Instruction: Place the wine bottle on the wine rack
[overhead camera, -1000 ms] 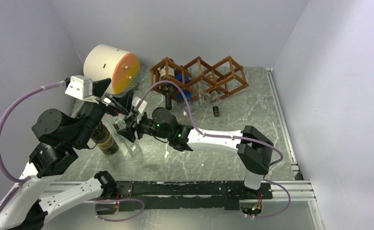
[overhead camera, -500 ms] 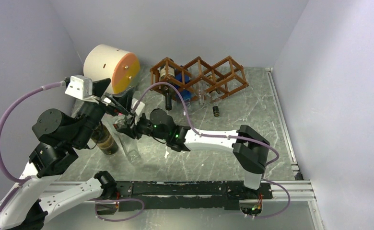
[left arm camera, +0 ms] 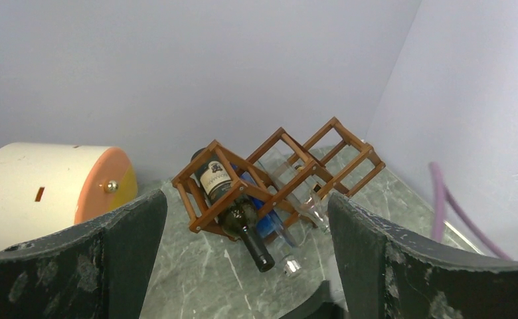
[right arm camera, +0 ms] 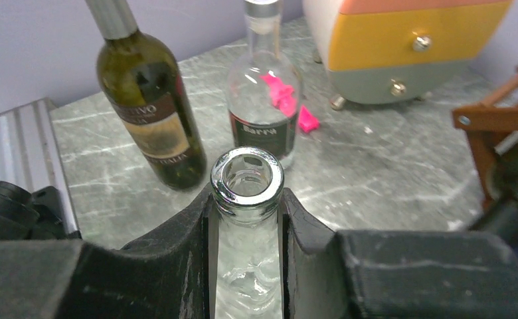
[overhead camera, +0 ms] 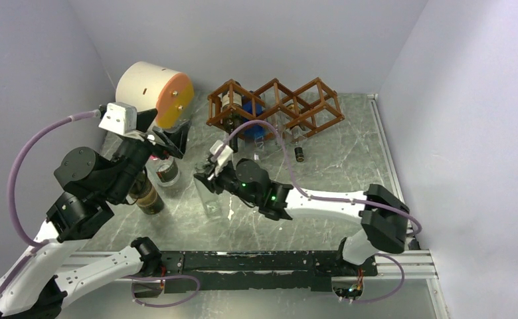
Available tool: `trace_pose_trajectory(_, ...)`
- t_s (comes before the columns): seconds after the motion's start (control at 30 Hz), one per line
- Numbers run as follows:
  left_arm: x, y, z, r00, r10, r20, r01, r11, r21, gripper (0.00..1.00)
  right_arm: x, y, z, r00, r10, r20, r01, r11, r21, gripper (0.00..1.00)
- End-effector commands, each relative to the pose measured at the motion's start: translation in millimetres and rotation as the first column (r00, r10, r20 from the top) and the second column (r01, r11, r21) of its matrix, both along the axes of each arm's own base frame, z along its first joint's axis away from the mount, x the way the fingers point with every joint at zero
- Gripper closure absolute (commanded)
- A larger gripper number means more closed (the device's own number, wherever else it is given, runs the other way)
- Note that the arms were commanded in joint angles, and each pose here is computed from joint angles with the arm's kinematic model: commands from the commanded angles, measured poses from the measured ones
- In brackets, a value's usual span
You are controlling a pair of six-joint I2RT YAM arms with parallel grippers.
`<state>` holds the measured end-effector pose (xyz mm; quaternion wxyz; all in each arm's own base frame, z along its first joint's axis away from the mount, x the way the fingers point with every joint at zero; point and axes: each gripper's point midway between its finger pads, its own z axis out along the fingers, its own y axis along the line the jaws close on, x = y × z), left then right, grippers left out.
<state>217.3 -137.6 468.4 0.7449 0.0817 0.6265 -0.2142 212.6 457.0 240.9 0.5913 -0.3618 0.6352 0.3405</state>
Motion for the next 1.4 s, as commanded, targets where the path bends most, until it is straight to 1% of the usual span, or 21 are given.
trace_pose_trajectory(0.0,6.8,-3.0,-5.7,1.000,0.020,-0.008,-0.020,1.000,-0.002,0.06,13.3,-37.7,40.6,0.988,-0.134,0.072,0.128,0.988,0.091,1.00)
trace_pose_trajectory(0.17,11.3,-8.5,-25.9,0.999,0.020,-0.042,-0.020,1.000,-0.005,0.06,18.9,-69.2,47.7,0.974,-0.211,0.076,0.204,0.974,0.097,1.00)
trace_pose_trajectory(0.27,11.2,-17.3,-59.7,0.999,-0.016,-0.050,0.015,1.000,-0.005,0.06,20.5,-84.0,56.2,0.968,-0.239,0.070,0.230,0.966,0.118,1.00)
trace_pose_trajectory(0.37,10.0,-26.8,-88.9,0.996,-0.058,-0.065,0.060,0.997,0.040,0.06,22.9,-94.5,61.8,0.963,-0.263,0.052,0.254,0.958,0.132,1.00)
trace_pose_trajectory(0.43,9.9,-34.1,-109.9,0.992,-0.084,-0.098,0.092,0.992,0.085,0.06,23.4,-99.1,63.0,0.962,-0.269,0.041,0.262,0.956,0.132,1.00)
trace_pose_trajectory(0.57,14.7,-33.6,-153.8,0.981,-0.048,-0.188,0.078,0.984,0.159,0.06,30.8,-112.3,63.4,0.947,-0.321,-0.003,0.319,0.939,0.125,1.00)
trace_pose_trajectory(0.63,15.9,-33.2,-172.3,0.974,-0.033,-0.224,0.070,0.984,0.162,0.05,34.0,-118.2,66.3,0.941,-0.338,-0.034,0.339,0.931,0.134,1.00)
trace_pose_trajectory(0.7,13.0,-40.8,-186.0,0.969,-0.073,-0.235,0.112,0.981,0.156,0.06,34.4,-122.5,70.1,0.938,-0.343,-0.051,0.347,0.926,0.148,1.00)
trace_pose_trajectory(0.8,2.7,-63.1,-204.7,0.948,-0.201,-0.246,0.242,0.958,0.151,0.06,36.2,-128.5,74.7,0.935,-0.347,-0.079,0.355,0.921,0.162,1.00)
trace_pose_trajectory(0.9,-12.9,-88.6,-224.8,0.899,-0.355,-0.257,0.406,0.895,0.183,0.06,38.0,-134.8,81.7,0.929,-0.352,-0.113,0.368,0.913,0.179,1.00)
trace_pose_trajectory(1.07,-23.5,-114.2,-239.7,0.825,-0.469,-0.316,0.538,0.823,0.183,0.06,33.9,-143.7,98.2,0.934,-0.327,-0.147,0.354,0.907,0.227,1.00)
trace_pose_trajectory(1.1,-24.7,-118.4,-242.3,0.813,-0.484,-0.323,0.554,0.813,0.178,0.06,32.4,-144.9,100.8,0.935,-0.320,-0.151,0.349,0.908,0.233,1.00)
trace_pose_trajectory(1.2,-21.9,-123.2,-249.3,0.810,-0.489,-0.325,0.555,0.817,0.155,0.06,25.5,-148.1,112.9,0.946,-0.287,-0.154,0.319,0.911,0.262,1.00)
trace_pose_trajectory(1.27,-22.2,-128.2,-248.5,0.805,-0.514,-0.296,0.570,0.808,0.149,0.06,20.2,-150.1,120.2,0.953,-0.264,-0.149,0.297,0.914,0.275,1.00)
trace_pose_trajectory(1.37,-19.1,-132.3,-245.8,0.812,-0.525,-0.253,0.567,0.812,0.137,0.06,13.4,-153.4,128.9,0.961,-0.238,-0.142,0.270,0.918,0.290,1.00)
